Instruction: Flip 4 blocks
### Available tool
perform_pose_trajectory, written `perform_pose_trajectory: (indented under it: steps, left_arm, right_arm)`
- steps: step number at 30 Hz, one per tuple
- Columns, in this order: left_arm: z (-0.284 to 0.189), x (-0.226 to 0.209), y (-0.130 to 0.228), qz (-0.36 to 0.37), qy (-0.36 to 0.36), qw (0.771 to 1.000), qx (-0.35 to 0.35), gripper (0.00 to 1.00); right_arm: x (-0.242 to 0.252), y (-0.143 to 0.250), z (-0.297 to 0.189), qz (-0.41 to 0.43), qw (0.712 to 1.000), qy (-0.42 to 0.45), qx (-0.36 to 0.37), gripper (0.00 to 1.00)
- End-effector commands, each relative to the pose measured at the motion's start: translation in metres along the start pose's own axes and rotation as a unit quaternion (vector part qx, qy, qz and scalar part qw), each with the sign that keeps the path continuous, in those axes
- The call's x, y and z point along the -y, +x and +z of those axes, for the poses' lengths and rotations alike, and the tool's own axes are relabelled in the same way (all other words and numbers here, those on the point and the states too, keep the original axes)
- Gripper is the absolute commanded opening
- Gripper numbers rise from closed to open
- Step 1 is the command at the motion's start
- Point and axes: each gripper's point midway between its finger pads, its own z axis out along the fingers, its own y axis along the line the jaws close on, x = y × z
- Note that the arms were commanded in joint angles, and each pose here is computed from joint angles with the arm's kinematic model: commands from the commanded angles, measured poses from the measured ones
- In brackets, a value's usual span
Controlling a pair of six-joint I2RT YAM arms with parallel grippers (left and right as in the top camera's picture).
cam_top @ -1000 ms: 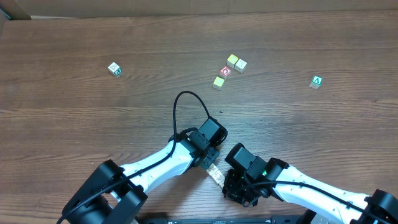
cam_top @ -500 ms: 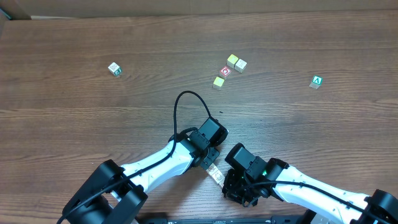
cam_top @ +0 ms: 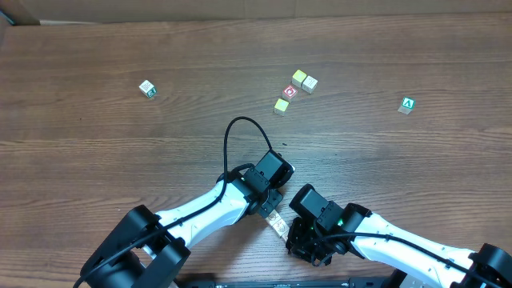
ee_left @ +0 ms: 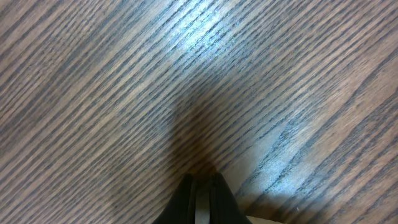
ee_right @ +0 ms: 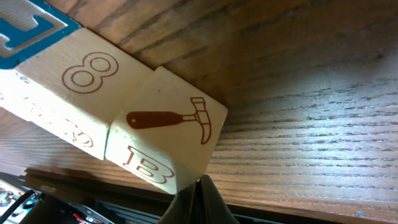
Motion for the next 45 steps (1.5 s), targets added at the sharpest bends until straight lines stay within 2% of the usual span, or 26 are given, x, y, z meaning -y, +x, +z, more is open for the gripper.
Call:
perform_pose_trajectory:
  steps: [1, 45]
  left_arm:
    - [0.011, 0.011, 0.02, 0.005, 0.024, 0.999, -0.032, 0.04]
    - [0.012, 0.013, 0.005, 0.037, 0.032, 0.999, -0.001, 0.04]
  right_arm:
    - [-0.009, -0.001, -0.001, -0.003, 1.0, -0.01, 0.003, 0.04]
    - [-0.018, 0.004, 0.0, -0.006, 1.0, -0.025, -0.003, 0.04]
